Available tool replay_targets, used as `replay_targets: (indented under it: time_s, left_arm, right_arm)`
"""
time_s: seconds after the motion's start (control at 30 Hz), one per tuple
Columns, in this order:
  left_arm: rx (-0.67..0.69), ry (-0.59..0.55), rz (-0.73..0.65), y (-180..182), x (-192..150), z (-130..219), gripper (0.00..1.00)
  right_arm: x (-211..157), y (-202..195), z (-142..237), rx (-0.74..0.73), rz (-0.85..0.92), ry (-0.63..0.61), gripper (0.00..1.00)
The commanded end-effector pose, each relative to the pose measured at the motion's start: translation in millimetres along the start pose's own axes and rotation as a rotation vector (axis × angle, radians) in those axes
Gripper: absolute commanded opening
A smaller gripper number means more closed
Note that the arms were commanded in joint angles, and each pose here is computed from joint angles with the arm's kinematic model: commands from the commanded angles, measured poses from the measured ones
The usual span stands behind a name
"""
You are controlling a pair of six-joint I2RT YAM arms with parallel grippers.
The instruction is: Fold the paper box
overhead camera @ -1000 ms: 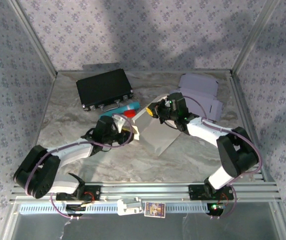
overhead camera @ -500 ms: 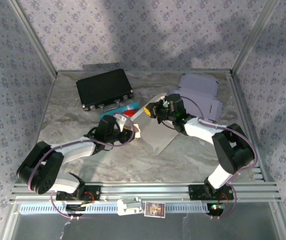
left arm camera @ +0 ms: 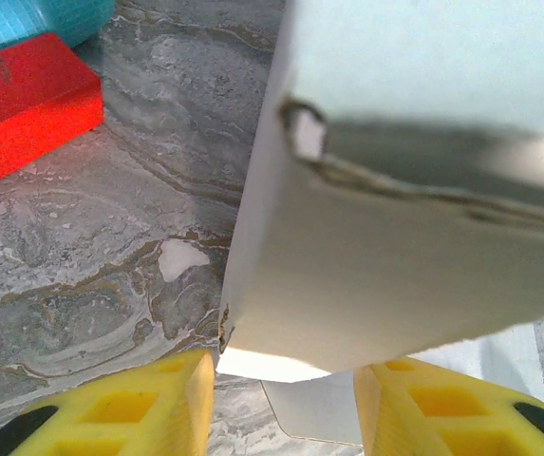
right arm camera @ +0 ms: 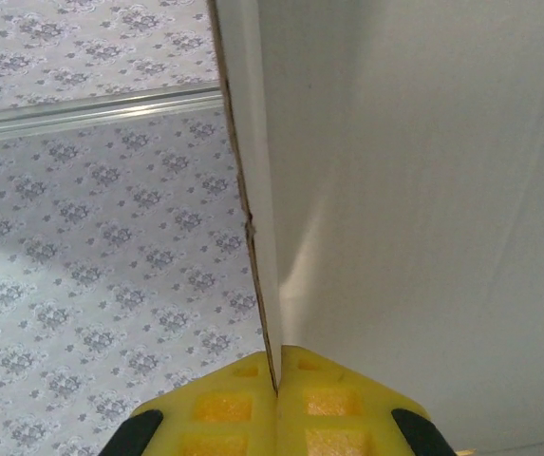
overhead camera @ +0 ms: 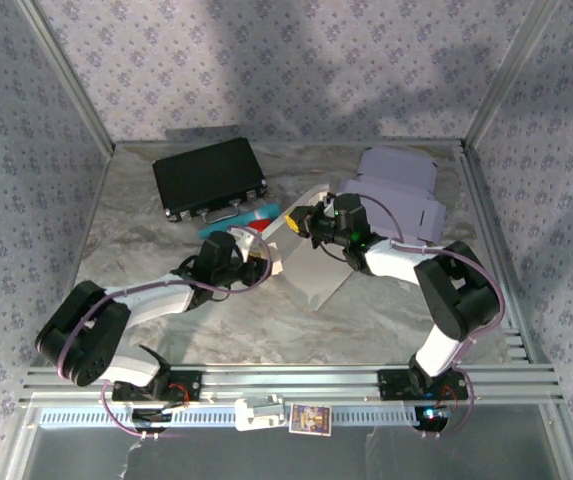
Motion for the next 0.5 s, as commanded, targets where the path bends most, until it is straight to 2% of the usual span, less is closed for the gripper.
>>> replay_targets:
  time_s: [0.0,0.3,0.47]
  left_arm:
    - [0.043,-0.031,0.001,1,2,-2,0.44]
    - [0.089,-0.019,-0.009,4,-7,-1,0.44]
    - [0.104,-0.045,0.006,3,-7,9,0.48]
  right_arm:
    - [-7,-9,-3,0.015,0.026,0.058,0.00]
    - [-6,-21,2,0.086,0.096,0.091,0.00]
    - [-7,-28,2,0.048,0.072,0.090,0.00]
Point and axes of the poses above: each hand's point on the last joint's axis, 136 mm out from that joint toward the fingers, its own z axis back along the fingers, its own y axis along the line the jaws close on, x = y × z, the point moved 10 cm from there along z, back along the fingers, and after that the axes turned 4 degrees about z, right-handed, at the moved point
